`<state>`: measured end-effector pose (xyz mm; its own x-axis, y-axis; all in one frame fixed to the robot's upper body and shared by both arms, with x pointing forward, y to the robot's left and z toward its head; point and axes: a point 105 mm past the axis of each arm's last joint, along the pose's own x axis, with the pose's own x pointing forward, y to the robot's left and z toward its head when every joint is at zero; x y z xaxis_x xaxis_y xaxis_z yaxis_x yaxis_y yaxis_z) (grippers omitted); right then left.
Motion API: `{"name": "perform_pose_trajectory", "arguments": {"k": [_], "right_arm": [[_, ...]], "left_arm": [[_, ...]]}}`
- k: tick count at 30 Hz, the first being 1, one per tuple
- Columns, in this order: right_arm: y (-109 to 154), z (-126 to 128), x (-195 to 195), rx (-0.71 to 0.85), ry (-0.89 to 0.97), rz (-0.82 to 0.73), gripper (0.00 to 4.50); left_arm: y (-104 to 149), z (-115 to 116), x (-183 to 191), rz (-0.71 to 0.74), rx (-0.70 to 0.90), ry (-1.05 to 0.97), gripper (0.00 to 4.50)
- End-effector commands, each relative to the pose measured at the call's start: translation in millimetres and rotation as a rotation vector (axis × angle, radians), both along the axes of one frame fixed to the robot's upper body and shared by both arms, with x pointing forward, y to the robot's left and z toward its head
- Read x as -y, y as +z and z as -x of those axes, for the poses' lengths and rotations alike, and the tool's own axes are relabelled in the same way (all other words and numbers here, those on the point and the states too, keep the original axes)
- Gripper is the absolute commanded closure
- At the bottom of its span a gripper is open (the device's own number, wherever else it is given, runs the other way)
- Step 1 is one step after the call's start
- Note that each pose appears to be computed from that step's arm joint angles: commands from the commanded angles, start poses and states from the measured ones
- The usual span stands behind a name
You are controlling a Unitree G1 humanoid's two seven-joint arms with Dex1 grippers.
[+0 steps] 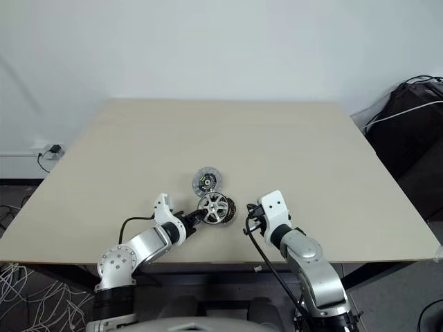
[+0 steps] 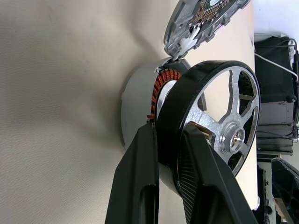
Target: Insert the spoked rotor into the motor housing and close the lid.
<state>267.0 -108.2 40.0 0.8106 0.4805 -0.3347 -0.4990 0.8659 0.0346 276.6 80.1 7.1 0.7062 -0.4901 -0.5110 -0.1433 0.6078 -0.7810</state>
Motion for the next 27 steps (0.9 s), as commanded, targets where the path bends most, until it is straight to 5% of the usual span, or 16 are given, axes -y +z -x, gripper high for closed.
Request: {"name": "perform_pose_trajectory", "arguments": {"k": [1, 14, 25, 27], "right_arm": [[13.9, -2.9, -3.6, 0.058, 0.007, -0.016, 4.5], [15.0, -3.6, -4.5, 0.062, 0.007, -0.017, 4.5], [15.5, -4.5, -3.5, 0.064, 0.005, -0.014, 4.5], [15.5, -4.5, -3.5, 0.065, 0.007, -0.013, 4.5]], "left_arm": [[20.9, -8.1, 32.0, 0.1, 0.049, -0.046, 4.22], [20.4, -14.8, 46.2, 0.115, 0.044, -0.076, 4.22], [22.5, -16.0, 38.9, 0.102, 0.062, -0.059, 0.6], [27.4, -15.6, 35.6, 0.099, 0.092, -0.056, 0.35]]}}
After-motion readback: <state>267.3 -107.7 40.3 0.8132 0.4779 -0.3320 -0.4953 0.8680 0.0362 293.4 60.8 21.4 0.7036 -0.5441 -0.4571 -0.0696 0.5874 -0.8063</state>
